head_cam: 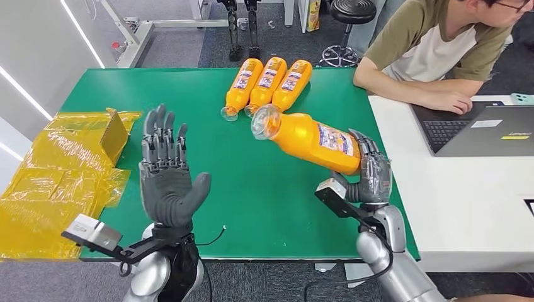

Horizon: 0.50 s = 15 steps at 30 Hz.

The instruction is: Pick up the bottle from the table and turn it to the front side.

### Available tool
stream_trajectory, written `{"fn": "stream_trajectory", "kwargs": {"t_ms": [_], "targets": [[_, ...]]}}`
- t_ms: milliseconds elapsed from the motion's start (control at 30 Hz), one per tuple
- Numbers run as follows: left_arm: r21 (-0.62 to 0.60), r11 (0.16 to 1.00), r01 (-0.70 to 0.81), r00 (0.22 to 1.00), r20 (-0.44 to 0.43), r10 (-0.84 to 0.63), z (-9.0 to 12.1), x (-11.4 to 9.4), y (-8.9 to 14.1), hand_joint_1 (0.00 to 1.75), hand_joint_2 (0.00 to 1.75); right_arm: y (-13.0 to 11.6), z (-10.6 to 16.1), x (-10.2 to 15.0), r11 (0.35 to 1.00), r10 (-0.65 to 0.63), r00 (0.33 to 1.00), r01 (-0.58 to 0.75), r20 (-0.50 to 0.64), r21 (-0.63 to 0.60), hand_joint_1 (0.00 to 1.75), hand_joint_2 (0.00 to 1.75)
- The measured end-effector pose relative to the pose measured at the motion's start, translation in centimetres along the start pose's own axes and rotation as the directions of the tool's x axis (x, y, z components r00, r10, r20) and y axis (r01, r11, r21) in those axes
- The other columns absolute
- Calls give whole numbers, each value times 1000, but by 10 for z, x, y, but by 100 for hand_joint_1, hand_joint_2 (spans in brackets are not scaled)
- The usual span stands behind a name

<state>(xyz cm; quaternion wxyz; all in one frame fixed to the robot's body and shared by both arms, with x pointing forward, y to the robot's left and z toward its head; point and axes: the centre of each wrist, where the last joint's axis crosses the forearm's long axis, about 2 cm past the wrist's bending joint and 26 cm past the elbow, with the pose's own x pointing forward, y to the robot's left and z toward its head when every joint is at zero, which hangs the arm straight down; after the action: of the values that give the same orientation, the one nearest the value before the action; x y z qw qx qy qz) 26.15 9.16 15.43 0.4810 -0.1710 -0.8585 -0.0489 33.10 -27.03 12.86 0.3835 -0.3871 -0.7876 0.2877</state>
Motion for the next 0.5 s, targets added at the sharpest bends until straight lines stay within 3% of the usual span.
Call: {"fn": "stream_trajectory", "kwargs": {"t_ms": [200, 500], "targets": [[-94, 995, -32, 998, -56, 27, -13, -11, -12, 0, 175, 10, 15, 40, 986, -144, 990, 144, 6, -81, 175, 175], [-254, 961, -109, 990, -116, 82, -29, -24, -27, 0, 175, 9, 33, 53, 975, -209, 976, 204, -56, -93, 175, 175]]}}
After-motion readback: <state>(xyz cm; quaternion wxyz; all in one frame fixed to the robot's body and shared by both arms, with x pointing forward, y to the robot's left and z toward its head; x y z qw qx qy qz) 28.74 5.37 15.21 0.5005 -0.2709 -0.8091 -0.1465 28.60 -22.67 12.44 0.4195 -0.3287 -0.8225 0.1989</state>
